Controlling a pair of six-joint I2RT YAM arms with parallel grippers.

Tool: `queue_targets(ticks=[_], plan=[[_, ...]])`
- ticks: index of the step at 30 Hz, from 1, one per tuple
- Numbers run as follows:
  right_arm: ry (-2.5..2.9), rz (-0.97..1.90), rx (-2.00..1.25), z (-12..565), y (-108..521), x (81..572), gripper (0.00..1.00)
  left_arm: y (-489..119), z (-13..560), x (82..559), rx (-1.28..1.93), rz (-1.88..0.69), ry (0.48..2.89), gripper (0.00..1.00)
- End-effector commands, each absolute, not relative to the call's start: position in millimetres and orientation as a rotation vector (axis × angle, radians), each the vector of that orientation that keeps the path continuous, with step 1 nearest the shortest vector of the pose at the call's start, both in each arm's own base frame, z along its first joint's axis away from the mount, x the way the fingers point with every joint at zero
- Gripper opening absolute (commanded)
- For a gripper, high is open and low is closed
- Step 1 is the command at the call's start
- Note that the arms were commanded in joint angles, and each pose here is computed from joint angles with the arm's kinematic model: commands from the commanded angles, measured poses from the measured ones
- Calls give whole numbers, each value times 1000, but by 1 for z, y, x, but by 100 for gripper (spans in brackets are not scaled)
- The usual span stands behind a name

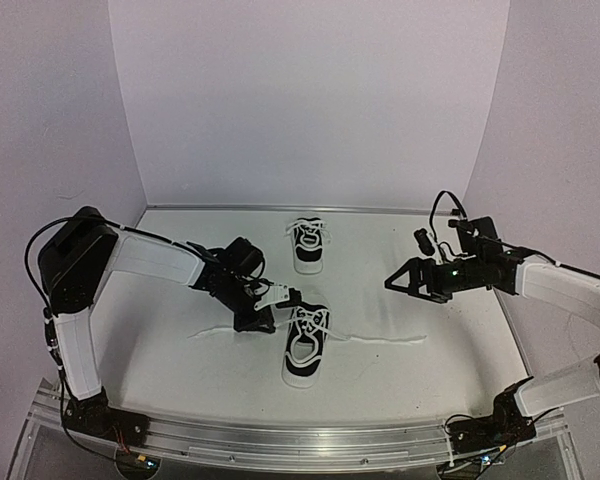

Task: Tie the shoes

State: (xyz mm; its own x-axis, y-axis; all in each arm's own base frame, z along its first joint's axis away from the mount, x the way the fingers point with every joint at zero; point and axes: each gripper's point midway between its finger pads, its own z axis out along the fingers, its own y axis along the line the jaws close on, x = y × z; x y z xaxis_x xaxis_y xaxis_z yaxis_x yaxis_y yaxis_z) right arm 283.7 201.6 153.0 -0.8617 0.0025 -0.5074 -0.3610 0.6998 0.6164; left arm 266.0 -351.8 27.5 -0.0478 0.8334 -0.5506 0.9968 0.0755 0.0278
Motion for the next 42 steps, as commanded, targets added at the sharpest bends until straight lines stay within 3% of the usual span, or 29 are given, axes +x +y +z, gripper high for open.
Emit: queue_targets(ticks=[1,6,17,24,42], plan=[[2367,1045,-322,171,208,295,96,-359,37,272,1812,-537,1904,17],[2356,1066,-319,175,213,302,87,-366,64,274,1733,-566,1851,0],[2322,1191,-465,188,286,303,64,-395,158,267,1469,-801,1558,0],[2316,1323,-561,186,343,290,58,-409,161,266,1449,-845,1523,0],[2311,1427,-661,170,388,280,44,-424,156,261,1478,-822,1502,0]])
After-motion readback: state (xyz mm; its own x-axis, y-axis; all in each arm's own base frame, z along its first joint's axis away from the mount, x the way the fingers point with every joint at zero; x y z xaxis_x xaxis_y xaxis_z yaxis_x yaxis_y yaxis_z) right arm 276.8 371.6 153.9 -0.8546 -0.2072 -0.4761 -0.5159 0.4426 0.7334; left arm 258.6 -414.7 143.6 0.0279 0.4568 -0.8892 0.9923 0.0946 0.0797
